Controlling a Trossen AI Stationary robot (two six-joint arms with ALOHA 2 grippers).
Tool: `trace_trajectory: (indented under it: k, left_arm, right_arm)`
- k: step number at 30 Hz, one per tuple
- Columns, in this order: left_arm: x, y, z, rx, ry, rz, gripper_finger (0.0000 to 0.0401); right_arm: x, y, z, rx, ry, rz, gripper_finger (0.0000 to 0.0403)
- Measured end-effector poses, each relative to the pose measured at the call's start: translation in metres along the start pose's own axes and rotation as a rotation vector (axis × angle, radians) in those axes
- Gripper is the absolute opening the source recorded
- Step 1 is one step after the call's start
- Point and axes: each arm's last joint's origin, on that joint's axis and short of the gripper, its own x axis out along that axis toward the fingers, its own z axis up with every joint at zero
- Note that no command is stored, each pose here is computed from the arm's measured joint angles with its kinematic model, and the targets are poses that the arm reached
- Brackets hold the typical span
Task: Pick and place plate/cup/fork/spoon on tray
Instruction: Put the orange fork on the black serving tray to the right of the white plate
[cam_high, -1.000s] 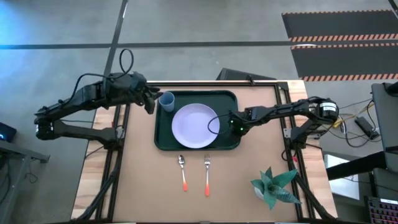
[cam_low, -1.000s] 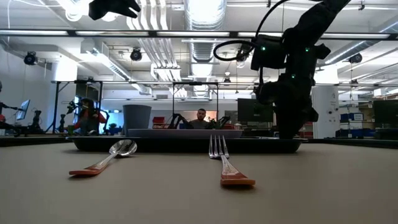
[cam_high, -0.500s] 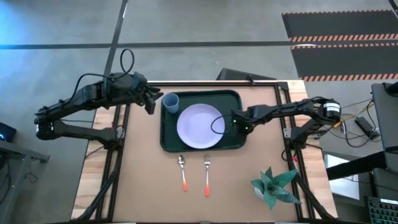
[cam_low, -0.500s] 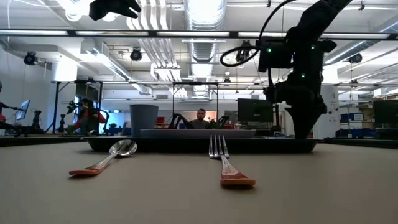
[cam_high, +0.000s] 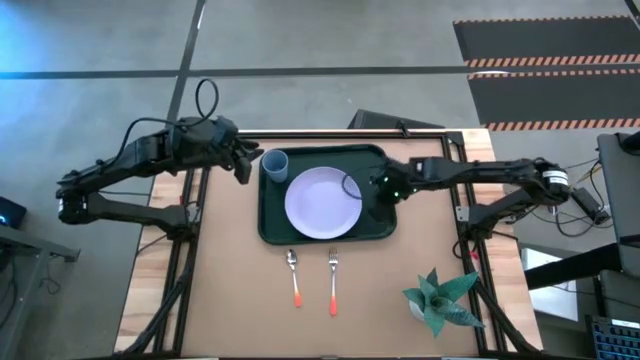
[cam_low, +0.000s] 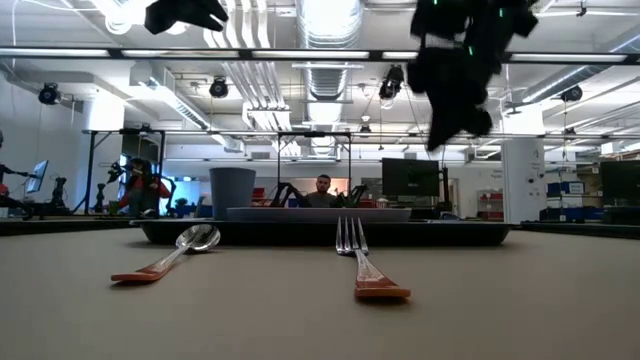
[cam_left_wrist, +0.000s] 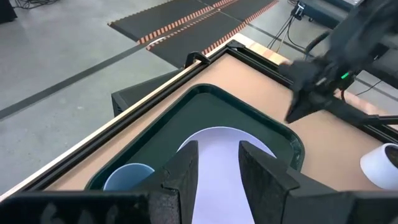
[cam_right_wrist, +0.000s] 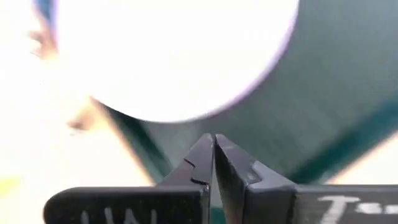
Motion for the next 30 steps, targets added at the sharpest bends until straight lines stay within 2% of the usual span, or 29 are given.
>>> trace_trajectory:
  k: [5,11,16,19,25,30]
  left_arm:
    - [0.004,-0.001,0.0,0.002,0.011,0.004,0.0098]
    - [0.006,-0.001,-0.001,0.004,0.017,0.006,0.0098]
    - [0.006,-0.001,-0.001,0.004,0.017,0.007,0.0098]
    - [0.006,-0.001,-0.001,0.004,0.017,0.006,0.0098]
    - [0.006,-0.001,-0.001,0.005,0.021,-0.005,0.0098]
    - [0.005,-0.001,-0.001,0.005,0.02,-0.009,0.0098]
  right_arm:
    - [-0.05,0.028,0.026,-0.103,-0.18,0.181,0.0008]
    - [-0.093,0.05,0.051,-0.19,-0.266,0.399,0.0008]
    - [-0.099,0.061,0.066,-0.232,-0.286,0.441,0.0008]
    - [-0.096,0.067,0.072,-0.192,-0.24,0.492,0.0008]
    - [-0.091,0.092,0.073,-0.188,-0.175,0.55,0.0009]
    - [-0.093,0.11,0.066,-0.129,-0.062,0.507,0.0032]
